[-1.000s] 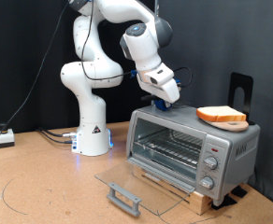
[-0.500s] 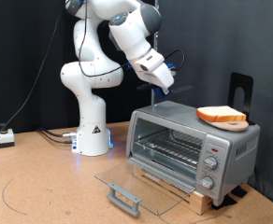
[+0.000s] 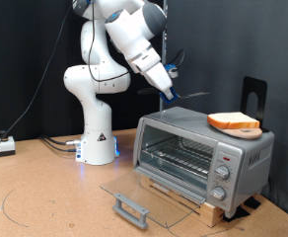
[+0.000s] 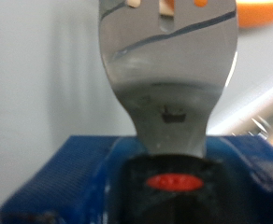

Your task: Make a piece of toast with the oven

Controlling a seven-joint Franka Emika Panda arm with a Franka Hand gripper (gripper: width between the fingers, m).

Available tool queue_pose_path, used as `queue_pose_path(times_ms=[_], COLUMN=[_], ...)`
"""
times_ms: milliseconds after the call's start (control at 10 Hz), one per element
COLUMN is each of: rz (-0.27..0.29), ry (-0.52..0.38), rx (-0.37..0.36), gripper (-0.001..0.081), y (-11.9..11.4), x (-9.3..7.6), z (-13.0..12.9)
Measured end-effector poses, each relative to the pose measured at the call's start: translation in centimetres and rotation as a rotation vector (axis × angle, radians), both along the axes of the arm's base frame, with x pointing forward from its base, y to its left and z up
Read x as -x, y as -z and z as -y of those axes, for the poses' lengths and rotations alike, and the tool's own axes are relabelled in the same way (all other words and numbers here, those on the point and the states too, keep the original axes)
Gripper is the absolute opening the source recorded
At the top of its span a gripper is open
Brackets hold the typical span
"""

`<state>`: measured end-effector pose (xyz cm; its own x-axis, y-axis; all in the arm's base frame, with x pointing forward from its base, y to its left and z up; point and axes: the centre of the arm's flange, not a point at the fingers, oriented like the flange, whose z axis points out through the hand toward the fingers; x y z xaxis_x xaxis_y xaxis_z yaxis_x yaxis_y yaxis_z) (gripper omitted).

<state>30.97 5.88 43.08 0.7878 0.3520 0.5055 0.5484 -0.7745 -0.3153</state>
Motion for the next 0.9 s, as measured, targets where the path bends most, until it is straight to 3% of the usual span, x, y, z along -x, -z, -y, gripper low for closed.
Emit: queue_pose_path(times_ms=[300, 700, 900], rz=[-0.011, -0.005, -0.009], ry=[0.065, 0.071, 0.061], rx=[0.064, 0.066, 0.053], gripper=[0.0398, 0.0398, 0.0397], y=[0.3, 1.2, 1.6], x=[-0.8, -1.1, -1.4], z=[4.5, 10.6, 11.4])
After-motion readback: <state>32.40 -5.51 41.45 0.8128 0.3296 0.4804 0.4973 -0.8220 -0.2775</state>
